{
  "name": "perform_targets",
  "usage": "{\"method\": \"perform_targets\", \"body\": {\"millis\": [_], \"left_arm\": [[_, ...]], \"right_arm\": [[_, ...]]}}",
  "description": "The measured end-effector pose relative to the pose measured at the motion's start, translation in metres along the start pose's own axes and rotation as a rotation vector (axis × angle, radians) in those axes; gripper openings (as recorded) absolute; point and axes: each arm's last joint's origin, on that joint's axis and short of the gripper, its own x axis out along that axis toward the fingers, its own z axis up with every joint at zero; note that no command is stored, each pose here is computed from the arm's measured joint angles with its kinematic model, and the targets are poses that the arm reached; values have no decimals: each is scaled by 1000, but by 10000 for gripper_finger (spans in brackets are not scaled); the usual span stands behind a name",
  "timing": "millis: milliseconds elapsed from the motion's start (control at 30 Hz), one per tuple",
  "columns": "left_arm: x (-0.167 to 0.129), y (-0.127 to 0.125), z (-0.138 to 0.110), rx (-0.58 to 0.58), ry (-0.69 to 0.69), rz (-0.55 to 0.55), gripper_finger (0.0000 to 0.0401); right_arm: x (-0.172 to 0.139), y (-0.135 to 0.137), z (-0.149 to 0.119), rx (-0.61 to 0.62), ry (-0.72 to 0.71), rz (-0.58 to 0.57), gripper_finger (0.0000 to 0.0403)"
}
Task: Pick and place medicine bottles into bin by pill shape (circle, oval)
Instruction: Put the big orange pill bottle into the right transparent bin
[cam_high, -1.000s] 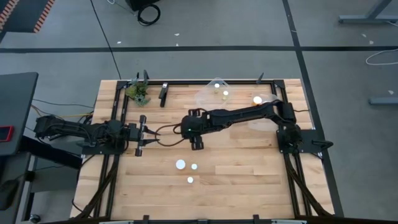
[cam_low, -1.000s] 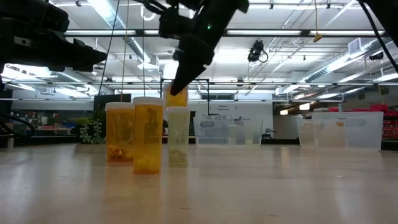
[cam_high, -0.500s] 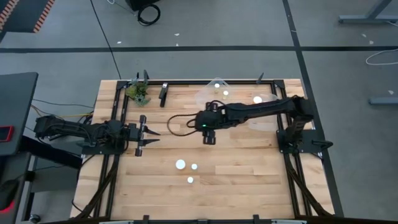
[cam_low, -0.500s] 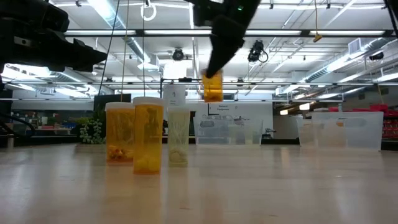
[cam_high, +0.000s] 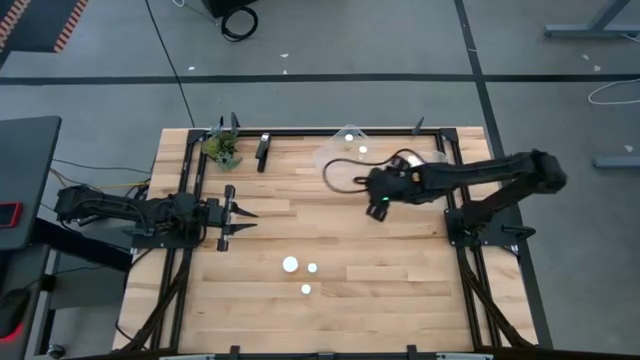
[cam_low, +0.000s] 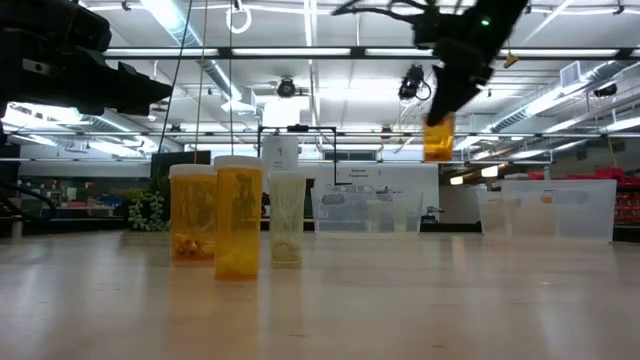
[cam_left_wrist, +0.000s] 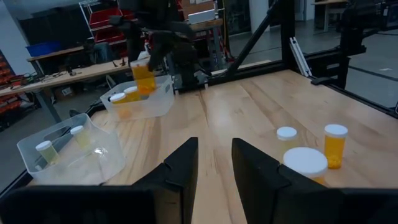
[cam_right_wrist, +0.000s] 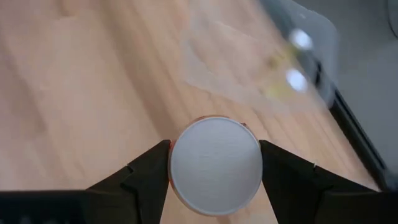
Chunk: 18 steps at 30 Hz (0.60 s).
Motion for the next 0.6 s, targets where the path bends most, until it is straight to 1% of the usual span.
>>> {"method": "perform_targets", "body": {"millis": [167, 300, 433, 600], "left_arm": [[0, 0, 0, 0, 1, 0, 107], [0, 0, 0, 0, 0, 0, 107], [0, 0, 0, 0, 1, 0, 107], [0, 0, 0, 0, 0, 0, 107]], "right_arm": [[-4, -30, -29, 157, 0, -52, 235], [-2, -50, -46, 250, 18, -96, 235], [-1, -65, -58, 297, 86, -156, 235], [2, -76, -65, 326, 175, -218, 235]]}}
